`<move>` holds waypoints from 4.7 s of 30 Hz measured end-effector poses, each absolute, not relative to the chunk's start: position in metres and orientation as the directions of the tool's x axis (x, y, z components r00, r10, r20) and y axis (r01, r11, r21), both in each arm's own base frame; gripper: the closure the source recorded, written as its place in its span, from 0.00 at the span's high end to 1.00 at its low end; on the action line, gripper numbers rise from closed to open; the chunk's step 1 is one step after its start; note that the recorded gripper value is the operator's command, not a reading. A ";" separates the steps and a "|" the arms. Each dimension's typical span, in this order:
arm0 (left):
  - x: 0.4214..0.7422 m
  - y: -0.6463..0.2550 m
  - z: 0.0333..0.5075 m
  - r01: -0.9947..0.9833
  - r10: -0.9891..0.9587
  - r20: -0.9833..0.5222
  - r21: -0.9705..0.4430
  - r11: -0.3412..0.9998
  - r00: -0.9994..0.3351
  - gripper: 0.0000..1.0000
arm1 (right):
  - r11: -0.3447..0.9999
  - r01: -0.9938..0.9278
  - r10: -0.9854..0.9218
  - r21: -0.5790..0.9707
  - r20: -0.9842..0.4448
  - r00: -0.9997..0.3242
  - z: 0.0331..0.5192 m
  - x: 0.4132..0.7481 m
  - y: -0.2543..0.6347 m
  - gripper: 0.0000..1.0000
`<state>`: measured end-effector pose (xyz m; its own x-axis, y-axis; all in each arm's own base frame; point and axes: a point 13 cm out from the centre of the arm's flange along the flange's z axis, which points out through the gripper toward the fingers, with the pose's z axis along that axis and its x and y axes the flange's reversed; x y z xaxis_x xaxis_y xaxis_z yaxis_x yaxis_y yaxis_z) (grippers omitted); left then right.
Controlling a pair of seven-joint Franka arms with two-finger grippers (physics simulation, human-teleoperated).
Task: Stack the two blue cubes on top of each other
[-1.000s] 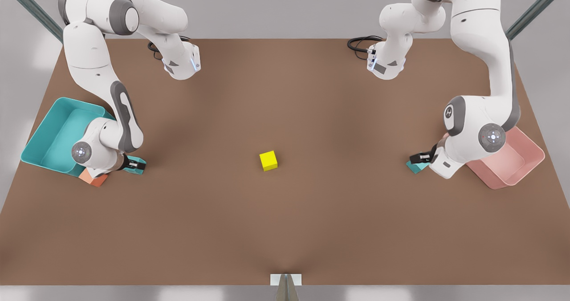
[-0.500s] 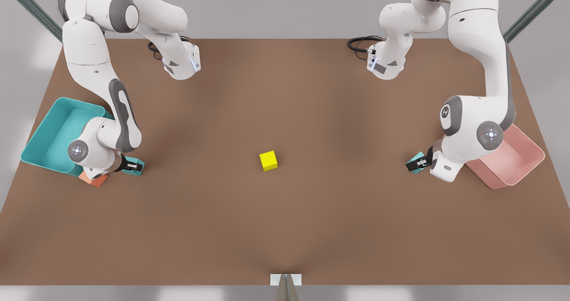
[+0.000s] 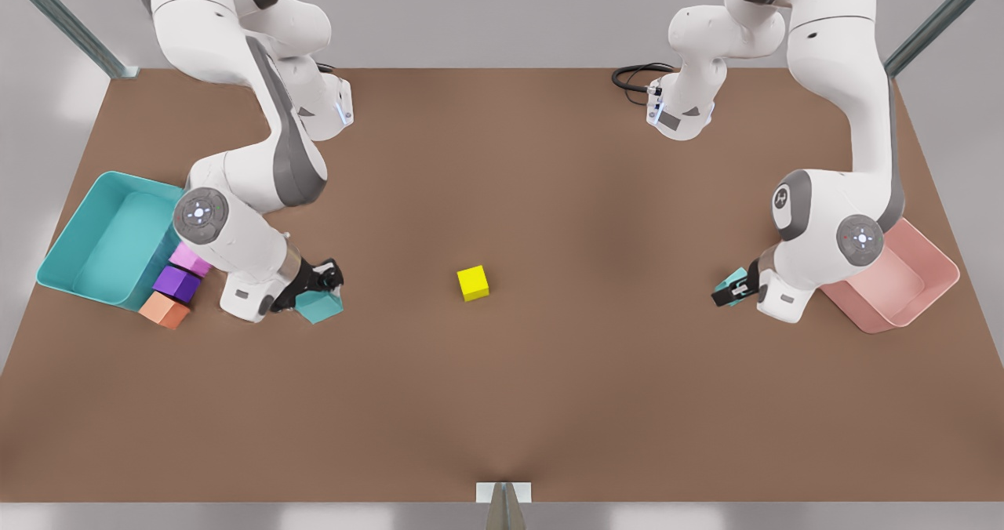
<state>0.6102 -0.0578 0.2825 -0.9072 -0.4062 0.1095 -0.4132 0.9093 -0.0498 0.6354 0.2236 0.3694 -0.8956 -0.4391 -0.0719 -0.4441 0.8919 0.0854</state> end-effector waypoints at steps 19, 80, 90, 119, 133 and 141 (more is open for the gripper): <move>0.609 -0.055 0.278 -0.460 -0.453 0.128 -0.035 0.887 -0.882 1.00 | 0.817 -0.572 -0.543 0.072 -0.234 -0.806 0.260 0.678 0.469 0.29; 0.523 0.065 0.066 -0.692 -0.692 0.052 0.028 0.722 -0.720 1.00 | 0.771 -0.634 -0.600 -0.069 -0.414 -0.684 0.110 0.662 0.577 1.00; 0.521 0.062 0.052 -0.688 -0.689 0.066 0.039 0.725 -0.722 1.00 | 0.849 -0.528 -0.491 -0.024 -0.404 -0.772 0.360 0.682 0.494 1.00; 0.609 -0.176 0.167 -0.426 -0.426 0.001 -0.004 0.905 -0.905 0.61 | 0.997 0.071 0.071 0.031 0.008 -0.997 0.293 0.555 -0.008 1.00; 0.657 -0.406 0.154 -0.448 -0.453 -0.009 -0.134 0.884 -0.891 0.62 | 0.998 0.058 0.058 0.034 0.000 -0.998 0.302 0.555 -0.006 1.00; 0.649 -0.452 0.144 -0.535 -0.540 0.009 -0.147 0.832 -0.842 0.62 | 0.998 0.049 0.049 0.035 0.004 -0.999 0.304 0.553 -0.001 1.00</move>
<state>0.6491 -0.4518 0.1442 -0.8416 -0.5400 0.0090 -0.5352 0.8318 -0.1473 0.5531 -0.0013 0.3041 -0.9988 0.0488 0.0043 0.0489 0.9982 0.0351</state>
